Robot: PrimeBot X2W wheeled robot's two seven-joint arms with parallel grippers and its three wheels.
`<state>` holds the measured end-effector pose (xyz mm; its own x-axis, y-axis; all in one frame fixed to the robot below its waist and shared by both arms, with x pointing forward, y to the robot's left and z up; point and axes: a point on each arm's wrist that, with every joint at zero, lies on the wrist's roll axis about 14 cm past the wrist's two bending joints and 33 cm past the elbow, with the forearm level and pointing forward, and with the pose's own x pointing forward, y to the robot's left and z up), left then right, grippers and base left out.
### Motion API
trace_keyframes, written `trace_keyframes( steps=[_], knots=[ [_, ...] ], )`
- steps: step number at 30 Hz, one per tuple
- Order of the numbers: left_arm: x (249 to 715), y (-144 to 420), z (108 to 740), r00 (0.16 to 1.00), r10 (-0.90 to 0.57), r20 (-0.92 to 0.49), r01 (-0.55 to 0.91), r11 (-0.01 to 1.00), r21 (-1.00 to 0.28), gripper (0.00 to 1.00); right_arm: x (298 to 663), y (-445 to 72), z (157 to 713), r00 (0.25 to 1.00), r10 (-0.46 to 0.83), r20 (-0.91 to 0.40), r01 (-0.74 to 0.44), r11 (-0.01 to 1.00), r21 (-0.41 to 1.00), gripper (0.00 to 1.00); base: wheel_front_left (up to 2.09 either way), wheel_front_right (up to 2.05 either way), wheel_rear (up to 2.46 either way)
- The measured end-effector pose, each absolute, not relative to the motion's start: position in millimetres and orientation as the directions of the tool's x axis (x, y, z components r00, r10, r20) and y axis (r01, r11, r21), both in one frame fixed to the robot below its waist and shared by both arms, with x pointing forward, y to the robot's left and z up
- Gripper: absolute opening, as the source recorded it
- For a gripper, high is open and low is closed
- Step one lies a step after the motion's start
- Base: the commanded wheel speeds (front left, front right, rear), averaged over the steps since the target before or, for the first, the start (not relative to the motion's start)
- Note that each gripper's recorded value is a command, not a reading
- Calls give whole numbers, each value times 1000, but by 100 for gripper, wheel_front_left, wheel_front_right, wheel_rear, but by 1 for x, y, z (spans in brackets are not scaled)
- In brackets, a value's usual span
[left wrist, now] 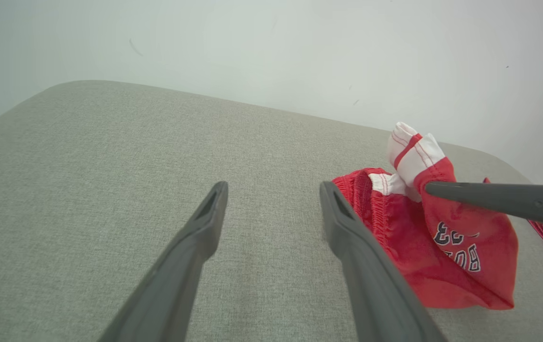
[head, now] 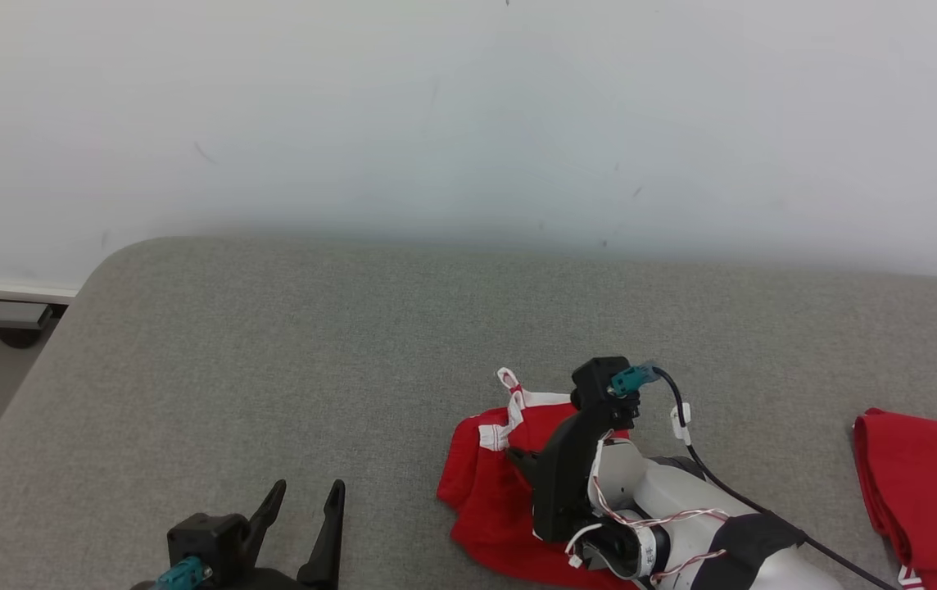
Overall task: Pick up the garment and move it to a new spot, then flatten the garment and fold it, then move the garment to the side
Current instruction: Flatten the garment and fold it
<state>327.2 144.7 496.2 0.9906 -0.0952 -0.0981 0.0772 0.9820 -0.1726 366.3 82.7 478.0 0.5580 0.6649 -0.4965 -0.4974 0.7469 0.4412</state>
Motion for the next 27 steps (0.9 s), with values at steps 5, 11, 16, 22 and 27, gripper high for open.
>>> trace_keyframes(
  steps=[5, 11, 16, 22, 27],
  knots=[
    [327, 146, 496, 991, -90, -100, 72, 982, -173, 100, 367, 87, 480, 567, 677, -469, -478, 735, 482, 100, 0, 0, 0],
    [325, 147, 495, 991, -85, -103, 66, 982, -174, 100, 369, 102, 502, 581, 719, -382, -478, 681, 555, 100, 0, 0, 0],
    [324, 148, 493, 991, -84, -107, 64, 983, -175, 100, 373, 119, 539, 604, 754, -257, -495, 608, 621, 100, 0, 0, 0],
    [324, 162, 495, 993, -54, -101, 37, 987, -157, 100, 406, 89, 544, 725, 646, -239, -497, 731, 467, 100, 0, 0, 0],
    [325, 152, 496, 993, -81, -89, 66, 984, -166, 100, 428, 36, 519, 814, 496, -301, -401, 856, 326, 100, 0, 0, 0]
  ],
)
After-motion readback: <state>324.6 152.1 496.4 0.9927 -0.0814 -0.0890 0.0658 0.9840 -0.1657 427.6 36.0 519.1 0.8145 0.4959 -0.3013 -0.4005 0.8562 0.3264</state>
